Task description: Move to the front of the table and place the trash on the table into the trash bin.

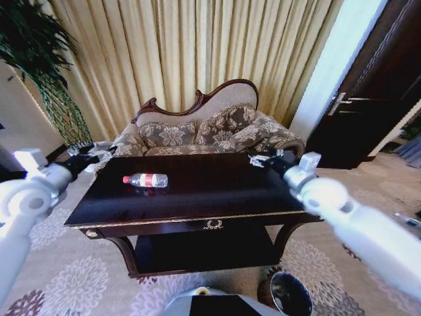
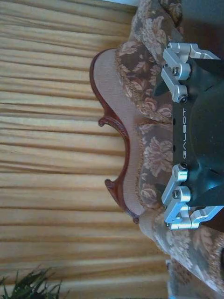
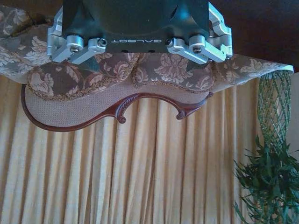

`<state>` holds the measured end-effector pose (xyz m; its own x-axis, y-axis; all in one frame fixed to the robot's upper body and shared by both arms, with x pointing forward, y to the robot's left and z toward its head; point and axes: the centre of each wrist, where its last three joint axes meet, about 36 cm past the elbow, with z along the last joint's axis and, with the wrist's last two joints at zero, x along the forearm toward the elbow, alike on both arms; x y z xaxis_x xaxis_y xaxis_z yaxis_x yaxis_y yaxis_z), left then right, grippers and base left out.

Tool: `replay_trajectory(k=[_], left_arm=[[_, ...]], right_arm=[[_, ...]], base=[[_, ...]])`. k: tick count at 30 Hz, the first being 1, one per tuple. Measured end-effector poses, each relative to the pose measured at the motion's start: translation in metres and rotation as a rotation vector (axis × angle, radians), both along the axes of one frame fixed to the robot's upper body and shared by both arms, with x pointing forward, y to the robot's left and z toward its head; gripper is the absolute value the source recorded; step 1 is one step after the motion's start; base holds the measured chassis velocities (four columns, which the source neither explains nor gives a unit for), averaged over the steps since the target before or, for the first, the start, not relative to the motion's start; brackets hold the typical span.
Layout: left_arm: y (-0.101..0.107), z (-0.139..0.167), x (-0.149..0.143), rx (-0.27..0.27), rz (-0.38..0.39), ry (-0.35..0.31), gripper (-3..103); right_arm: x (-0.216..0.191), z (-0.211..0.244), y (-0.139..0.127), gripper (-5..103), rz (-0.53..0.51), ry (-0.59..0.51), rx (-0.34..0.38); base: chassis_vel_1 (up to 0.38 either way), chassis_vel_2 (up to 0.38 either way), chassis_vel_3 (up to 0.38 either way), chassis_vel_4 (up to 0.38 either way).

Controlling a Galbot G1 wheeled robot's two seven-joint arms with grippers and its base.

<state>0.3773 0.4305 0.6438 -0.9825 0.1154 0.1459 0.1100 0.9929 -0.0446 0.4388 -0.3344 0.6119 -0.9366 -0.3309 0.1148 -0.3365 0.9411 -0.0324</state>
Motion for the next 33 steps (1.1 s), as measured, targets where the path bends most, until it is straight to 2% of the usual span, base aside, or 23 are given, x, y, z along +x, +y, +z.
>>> replay_trajectory(k=[2,3,5,7,9,13,20,22,23,24,26,27,28,29,31,32,33], left_arm=[[0.0,-0.001,0.0,0.003,-0.002,0.016,100],[0.001,0.0,0.006,0.015,-0.029,0.043,100],[0.002,0.002,0.014,0.031,-0.045,0.046,100],[0.002,0.004,0.019,0.041,-0.056,0.043,100],[-0.002,0.02,0.037,0.057,-0.061,0.013,100],[-0.006,0.03,0.044,0.061,-0.066,0.0,100],[-0.002,0.043,0.048,0.102,-0.133,0.035,100],[0.012,0.052,0.056,0.244,-0.212,0.046,100],[0.017,0.057,0.059,0.29,-0.249,0.055,100],[0.017,0.057,0.059,0.29,-0.249,0.055,100],[0.03,0.07,0.069,0.394,-0.316,0.083,100],[0.03,0.07,0.069,0.394,-0.316,0.083,100],[0.036,0.075,0.075,0.431,-0.344,0.107,100],[0.036,0.075,0.075,0.431,-0.344,0.107,100],[0.047,0.082,0.084,0.486,-0.396,0.142,100],[0.047,0.082,0.084,0.486,-0.396,0.142,100],[0.053,0.088,0.086,0.533,-0.453,0.154,100]], right_arm=[[0.001,-0.002,-0.001,100,-0.004,0.005,0.001],[0.0,-0.006,-0.001,100,-0.007,0.013,0.006],[0.0,-0.009,0.0,100,-0.012,0.013,0.011],[0.0,-0.011,0.001,100,-0.018,0.012,0.015],[-0.001,-0.015,0.004,100,-0.042,0.004,0.033],[-0.001,-0.016,0.005,100,-0.059,-0.007,0.043],[0.001,-0.018,0.003,100,-0.089,-0.033,0.057],[0.003,-0.022,0.005,100,-0.105,-0.034,0.08],[0.003,-0.024,0.005,100,-0.11,-0.031,0.087],[0.003,-0.024,0.005,100,-0.11,-0.031,0.087],[0.004,-0.029,0.006,100,-0.116,-0.023,0.103],[0.004,-0.029,0.006,100,-0.116,-0.023,0.103],[0.004,-0.031,0.007,100,-0.118,-0.021,0.112],[0.004,-0.031,0.007,100,-0.118,-0.021,0.112],[0.004,-0.035,0.01,100,-0.119,-0.016,0.125],[0.004,-0.035,0.01,100,-0.119,-0.016,0.125],[0.003,-0.038,0.012,100,-0.122,-0.014,0.128]], base=[[0.0,0.0,0.0,0.0],[0.0,0.0,0.0,0.0],[0.0,0.0,0.0,0.0],[0.0,0.0,0.0,0.0],[0.0,0.0,0.0,0.0],[0.0,0.0,0.0,0.0],[0.0,0.0,0.0,0.0],[0.0,0.0,0.0,0.0],[0.0,0.0,0.0,0.0],[0.0,0.0,0.0,0.0],[0.0,0.0,0.0,0.0],[0.0,0.0,0.0,0.0],[0.0,0.0,0.0,0.0],[0.0,0.0,0.0,0.0],[0.0,0.0,0.0,0.0],[0.0,0.0,0.0,0.0],[0.0,0.0,0.0,0.0]])
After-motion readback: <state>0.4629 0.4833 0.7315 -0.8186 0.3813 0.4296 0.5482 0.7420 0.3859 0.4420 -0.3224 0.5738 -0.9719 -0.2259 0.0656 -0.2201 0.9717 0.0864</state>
